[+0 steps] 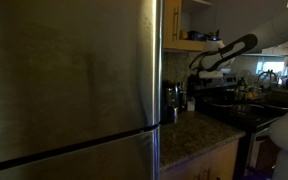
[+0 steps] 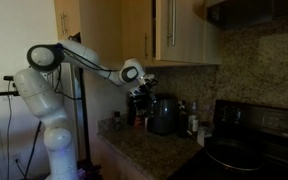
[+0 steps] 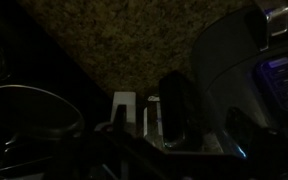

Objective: Pick up the olive oil bottle

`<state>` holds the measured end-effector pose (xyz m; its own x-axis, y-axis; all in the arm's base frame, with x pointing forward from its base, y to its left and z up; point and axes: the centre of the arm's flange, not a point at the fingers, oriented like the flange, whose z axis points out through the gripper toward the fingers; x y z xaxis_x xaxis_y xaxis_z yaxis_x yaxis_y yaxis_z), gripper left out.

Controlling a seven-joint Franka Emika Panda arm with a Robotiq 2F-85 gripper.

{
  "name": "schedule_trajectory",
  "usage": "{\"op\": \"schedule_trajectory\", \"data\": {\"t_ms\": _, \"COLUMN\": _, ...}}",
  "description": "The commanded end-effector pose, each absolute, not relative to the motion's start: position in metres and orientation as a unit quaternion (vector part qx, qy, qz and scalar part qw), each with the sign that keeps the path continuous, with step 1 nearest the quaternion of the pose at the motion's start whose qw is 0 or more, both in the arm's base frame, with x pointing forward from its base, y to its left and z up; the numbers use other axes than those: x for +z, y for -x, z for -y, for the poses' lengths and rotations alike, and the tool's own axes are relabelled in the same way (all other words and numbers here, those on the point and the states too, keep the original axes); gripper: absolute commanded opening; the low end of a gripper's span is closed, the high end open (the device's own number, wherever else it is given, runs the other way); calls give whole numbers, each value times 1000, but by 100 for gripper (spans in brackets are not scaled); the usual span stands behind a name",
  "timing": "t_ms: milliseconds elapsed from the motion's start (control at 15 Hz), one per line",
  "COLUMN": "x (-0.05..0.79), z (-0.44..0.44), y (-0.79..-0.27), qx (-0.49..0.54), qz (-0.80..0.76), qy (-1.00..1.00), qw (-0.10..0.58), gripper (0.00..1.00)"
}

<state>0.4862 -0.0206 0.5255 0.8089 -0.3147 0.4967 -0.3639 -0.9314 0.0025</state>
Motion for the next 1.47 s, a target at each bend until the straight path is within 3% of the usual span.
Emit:
{"op": "schedule_trajectory", "data": {"t_ms": 0, "x": 518, "z": 22, "y": -508, "qx": 245, "qz": 225, "qy": -942, "qw": 49, "gripper": 100}}
{"op": "schedule_trajectory", "data": {"t_ms": 667, "x": 493, "z": 36, "y": -621, "qx": 376, "qz": 443, "qy": -812, "qw": -59, "gripper": 100}}
{"op": "schedule_trajectory", "data": {"t_ms": 733, "x": 499, "z": 45, "y": -594, "qx": 342, "qz": 420, "qy": -838, "qw": -61, "gripper": 100}}
{"op": "schedule_trajectory", "data": {"t_ms": 1000, "x": 496, "z": 44, "y": -599, "qx": 346, "qz": 423, "qy": -835, "qw": -64, "gripper": 100}}
{"op": "schedule_trajectory", "data": {"t_ms": 1400, "x": 481, "z": 37, "y": -644, "qx": 389, "qz": 404, "qy": -821, "qw": -105, "gripper": 100}}
